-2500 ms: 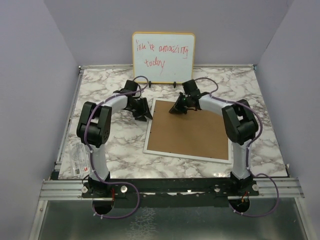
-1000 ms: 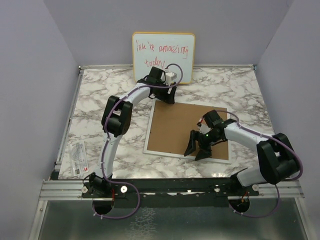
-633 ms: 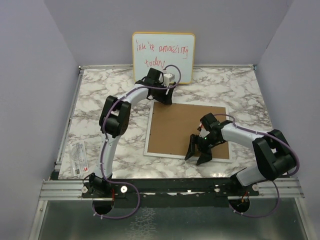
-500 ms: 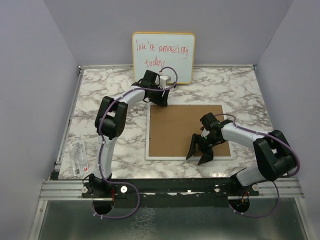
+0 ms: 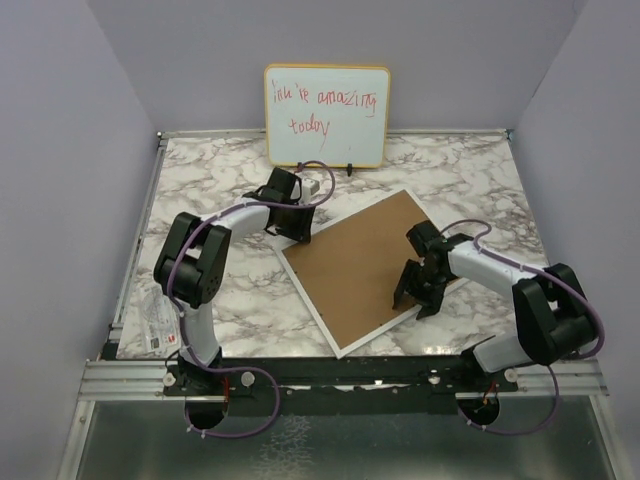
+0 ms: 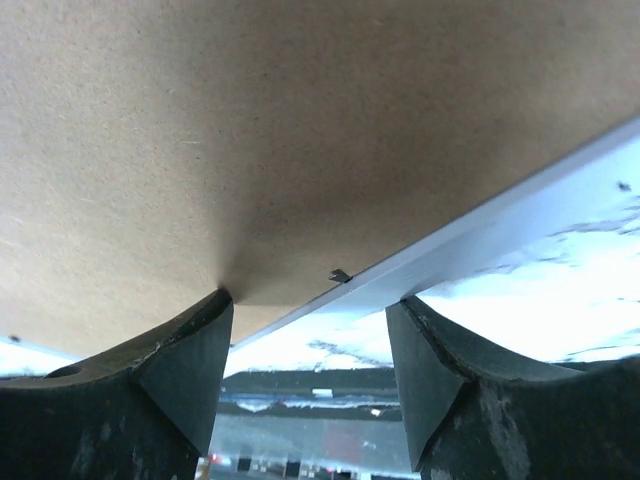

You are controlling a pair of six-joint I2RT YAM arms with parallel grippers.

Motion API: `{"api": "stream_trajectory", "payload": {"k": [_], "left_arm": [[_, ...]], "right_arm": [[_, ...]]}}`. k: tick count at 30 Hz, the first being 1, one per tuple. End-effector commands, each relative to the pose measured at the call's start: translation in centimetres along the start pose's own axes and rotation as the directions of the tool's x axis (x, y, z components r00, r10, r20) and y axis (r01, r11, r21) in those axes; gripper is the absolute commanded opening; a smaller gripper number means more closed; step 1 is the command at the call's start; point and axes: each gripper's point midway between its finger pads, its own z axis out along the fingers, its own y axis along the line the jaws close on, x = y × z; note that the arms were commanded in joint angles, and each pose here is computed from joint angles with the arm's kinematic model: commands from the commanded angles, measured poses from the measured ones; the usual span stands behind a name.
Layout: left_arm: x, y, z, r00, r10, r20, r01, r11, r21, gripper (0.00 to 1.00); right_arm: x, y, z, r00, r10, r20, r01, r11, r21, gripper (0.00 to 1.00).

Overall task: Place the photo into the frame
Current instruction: Adjust the photo frame at the center of the board.

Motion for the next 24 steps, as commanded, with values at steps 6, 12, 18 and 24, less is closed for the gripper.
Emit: {"api": "stream_trajectory", "payload": {"k": [6, 12, 18, 24], "left_arm": [[8.2, -8.6, -0.9, 0.968, -0.125, -0.216, 0.162, 0.973, 0.163, 0.28], [9.7, -12.1, -0.8, 0.969, -0.105, -0.225, 0.150, 0.970, 0.192, 0.20], [11.5, -14.3, -0.4, 0.965, -0.119, -0.235, 0.166, 0.967, 0.192, 0.18], [12.1, -16.0, -0.1, 0.964, -0.155, -0.217, 0.204, 0.953, 0.224, 0.19]], "right_arm": [[-11.7, 2.2, -0.1, 0.917, 0.115, 0.382, -0.100, 0.993, -0.059, 0.60], [-14.0, 0.0, -1.2, 0.873, 0.194, 0.448, -0.192, 0.980, -0.049, 0.58], [-14.5, -3.4, -4.5, 0.795, 0.263, 0.546, -0.315, 0.949, 0.001, 0.62], [-14.5, -3.3, -8.4, 0.753, 0.272, 0.599, -0.313, 0.949, -0.038, 0.70]]}}
